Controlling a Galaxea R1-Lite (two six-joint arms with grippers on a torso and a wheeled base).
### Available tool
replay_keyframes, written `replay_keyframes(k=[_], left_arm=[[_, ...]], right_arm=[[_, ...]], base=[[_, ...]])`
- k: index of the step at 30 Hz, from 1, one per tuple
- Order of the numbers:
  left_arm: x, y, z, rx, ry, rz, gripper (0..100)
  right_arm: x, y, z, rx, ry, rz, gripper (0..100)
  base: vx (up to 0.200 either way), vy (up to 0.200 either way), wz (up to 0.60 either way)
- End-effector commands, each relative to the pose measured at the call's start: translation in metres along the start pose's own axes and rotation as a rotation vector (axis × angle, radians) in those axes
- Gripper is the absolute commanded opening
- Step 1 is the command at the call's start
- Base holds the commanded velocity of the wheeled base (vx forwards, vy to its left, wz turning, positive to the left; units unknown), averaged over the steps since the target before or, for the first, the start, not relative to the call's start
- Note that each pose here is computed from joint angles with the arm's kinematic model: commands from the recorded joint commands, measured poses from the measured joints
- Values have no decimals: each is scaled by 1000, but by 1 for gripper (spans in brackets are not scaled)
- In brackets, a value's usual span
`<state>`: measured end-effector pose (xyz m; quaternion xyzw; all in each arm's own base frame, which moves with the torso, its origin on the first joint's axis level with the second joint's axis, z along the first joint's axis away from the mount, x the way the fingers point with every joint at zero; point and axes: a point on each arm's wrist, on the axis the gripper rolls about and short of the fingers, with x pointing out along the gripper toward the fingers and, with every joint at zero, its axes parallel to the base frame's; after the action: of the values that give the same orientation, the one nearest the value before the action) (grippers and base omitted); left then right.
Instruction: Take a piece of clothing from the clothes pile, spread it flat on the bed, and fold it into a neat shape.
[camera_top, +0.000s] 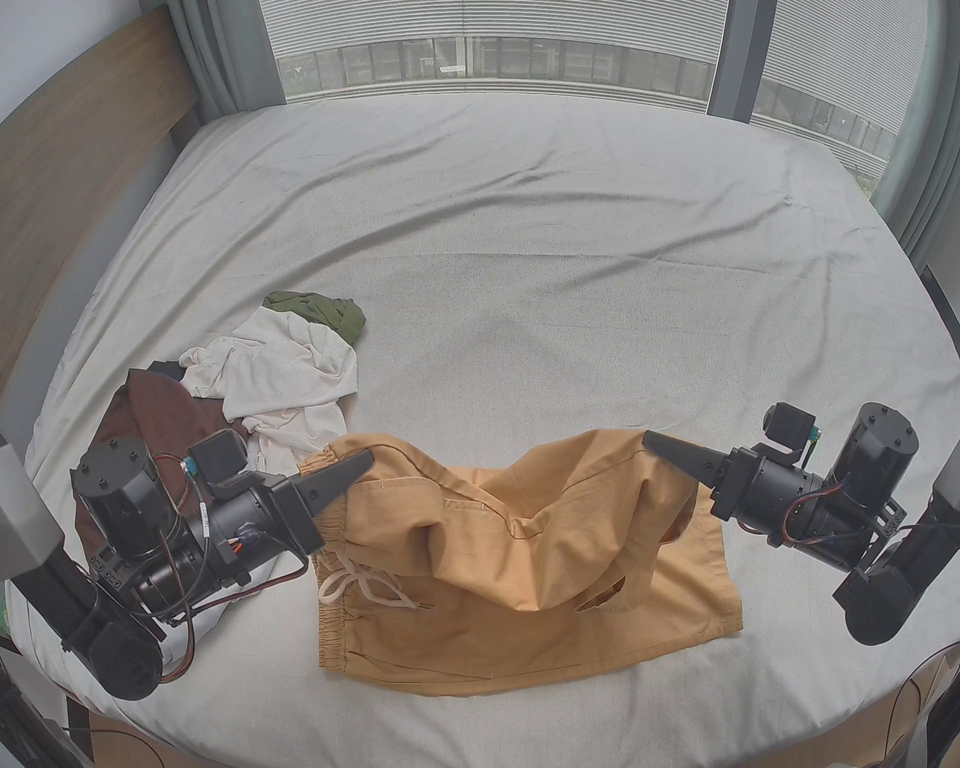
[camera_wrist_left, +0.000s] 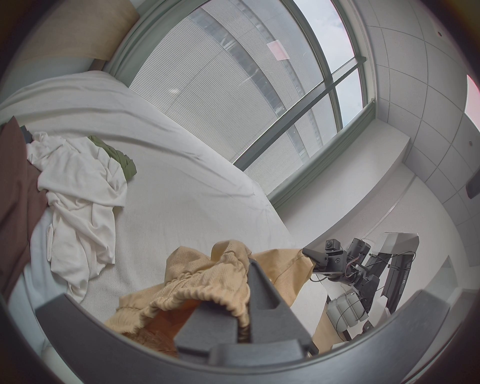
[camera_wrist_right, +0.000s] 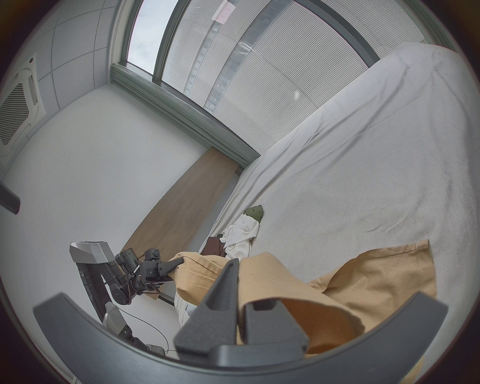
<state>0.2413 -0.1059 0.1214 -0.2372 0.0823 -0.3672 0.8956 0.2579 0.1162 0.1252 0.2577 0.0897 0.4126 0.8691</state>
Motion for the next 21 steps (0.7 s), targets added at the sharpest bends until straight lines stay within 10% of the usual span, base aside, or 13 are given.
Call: replay_keyframes(k=[1,21], left_arm=[[-1,-4,7,12,-27,-13,0],[2,4,21,32,-87,1,0]], right_arm=[[-2,1,5,-8,-15,1,0],[-18,-10,27,-16,-57,6,0]], base=[[0,0,0],[0,0,0]])
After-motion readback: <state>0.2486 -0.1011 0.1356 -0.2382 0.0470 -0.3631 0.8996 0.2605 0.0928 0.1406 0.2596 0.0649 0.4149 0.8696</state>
